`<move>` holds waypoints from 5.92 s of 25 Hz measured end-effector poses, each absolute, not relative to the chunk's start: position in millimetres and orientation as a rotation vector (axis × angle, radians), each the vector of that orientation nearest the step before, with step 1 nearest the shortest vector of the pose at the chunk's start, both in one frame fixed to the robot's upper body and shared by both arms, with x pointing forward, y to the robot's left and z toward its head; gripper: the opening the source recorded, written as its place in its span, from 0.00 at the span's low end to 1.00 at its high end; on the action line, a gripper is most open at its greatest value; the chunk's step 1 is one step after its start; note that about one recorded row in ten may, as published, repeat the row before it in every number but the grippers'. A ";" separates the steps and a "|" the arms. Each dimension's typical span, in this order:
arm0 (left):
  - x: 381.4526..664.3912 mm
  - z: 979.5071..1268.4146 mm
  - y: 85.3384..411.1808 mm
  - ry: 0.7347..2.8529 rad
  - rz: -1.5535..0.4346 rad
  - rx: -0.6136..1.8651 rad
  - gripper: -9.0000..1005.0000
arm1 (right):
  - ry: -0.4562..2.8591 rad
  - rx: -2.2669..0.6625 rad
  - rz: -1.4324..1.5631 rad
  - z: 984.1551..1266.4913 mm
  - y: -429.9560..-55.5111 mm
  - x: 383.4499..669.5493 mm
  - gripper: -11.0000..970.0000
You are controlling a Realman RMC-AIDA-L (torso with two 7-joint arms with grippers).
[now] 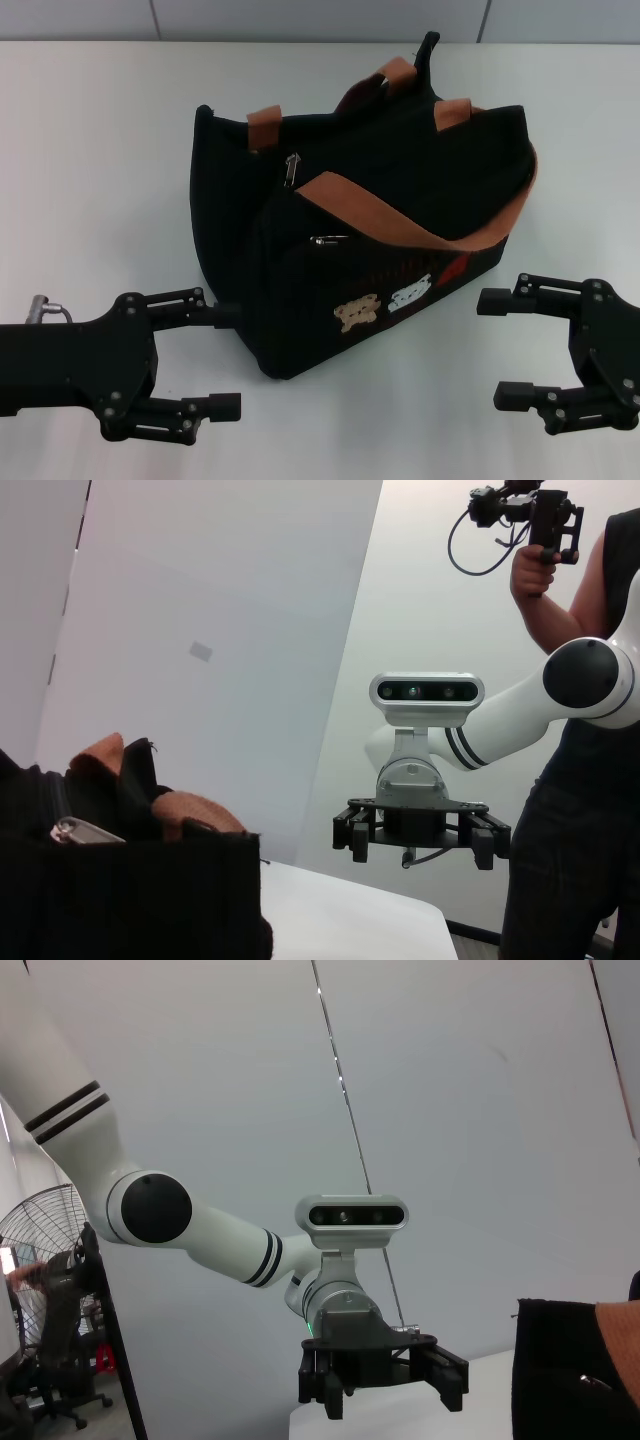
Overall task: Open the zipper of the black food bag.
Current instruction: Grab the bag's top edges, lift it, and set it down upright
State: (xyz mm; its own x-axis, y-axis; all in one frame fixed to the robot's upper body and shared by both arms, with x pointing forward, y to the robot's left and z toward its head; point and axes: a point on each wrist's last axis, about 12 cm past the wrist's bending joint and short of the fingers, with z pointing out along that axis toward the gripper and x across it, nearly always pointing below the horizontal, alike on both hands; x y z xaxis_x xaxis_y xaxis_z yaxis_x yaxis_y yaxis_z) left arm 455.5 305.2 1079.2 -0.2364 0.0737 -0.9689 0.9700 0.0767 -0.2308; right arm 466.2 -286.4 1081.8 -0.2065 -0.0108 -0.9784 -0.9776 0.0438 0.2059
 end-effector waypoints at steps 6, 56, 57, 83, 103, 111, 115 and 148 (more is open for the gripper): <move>455.5 1078.7 304.3 1.476 -1.289 1.097 0.84 | 1.389 -1.084 1.324 1082.1 -286.4 465.8 0.85; 482.5 1048.8 265.7 1.661 -1.173 0.896 0.78 | 1.437 -1.059 1.275 1072.8 -293.0 458.6 0.85; 484.3 1047.2 263.2 1.670 -1.173 0.891 0.78 | 1.435 -1.059 1.277 1072.9 -293.1 458.1 0.85; 486.0 1036.9 271.3 1.622 -0.964 0.913 0.23 | 1.435 -1.056 1.255 1072.9 -287.8 465.1 0.85; 499.8 1096.7 329.6 1.419 -0.758 1.044 0.10 | 1.492 -0.977 1.206 1065.9 -280.8 475.5 0.85; 520.1 1148.7 327.0 1.252 -0.639 1.259 0.10 | 1.517 -1.052 1.310 1064.2 -235.7 493.7 0.85; 524.7 1164.9 327.2 1.210 -0.579 1.322 0.10 | 1.411 -0.997 1.414 1078.9 -250.4 482.5 0.85; 518.5 1164.7 303.0 0.988 -0.597 1.354 0.10 | 1.589 -0.622 1.110 1035.9 -223.5 504.0 0.84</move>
State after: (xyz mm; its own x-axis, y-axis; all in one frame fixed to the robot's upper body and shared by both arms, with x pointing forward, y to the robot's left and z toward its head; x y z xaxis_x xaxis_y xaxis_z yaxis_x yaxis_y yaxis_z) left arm 518.5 303.0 1164.7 0.4920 0.1811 -0.8516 0.8383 0.1654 0.5195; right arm 504.0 -223.5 1035.9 -0.3132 0.1419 -0.9390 -0.8330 0.4338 0.3434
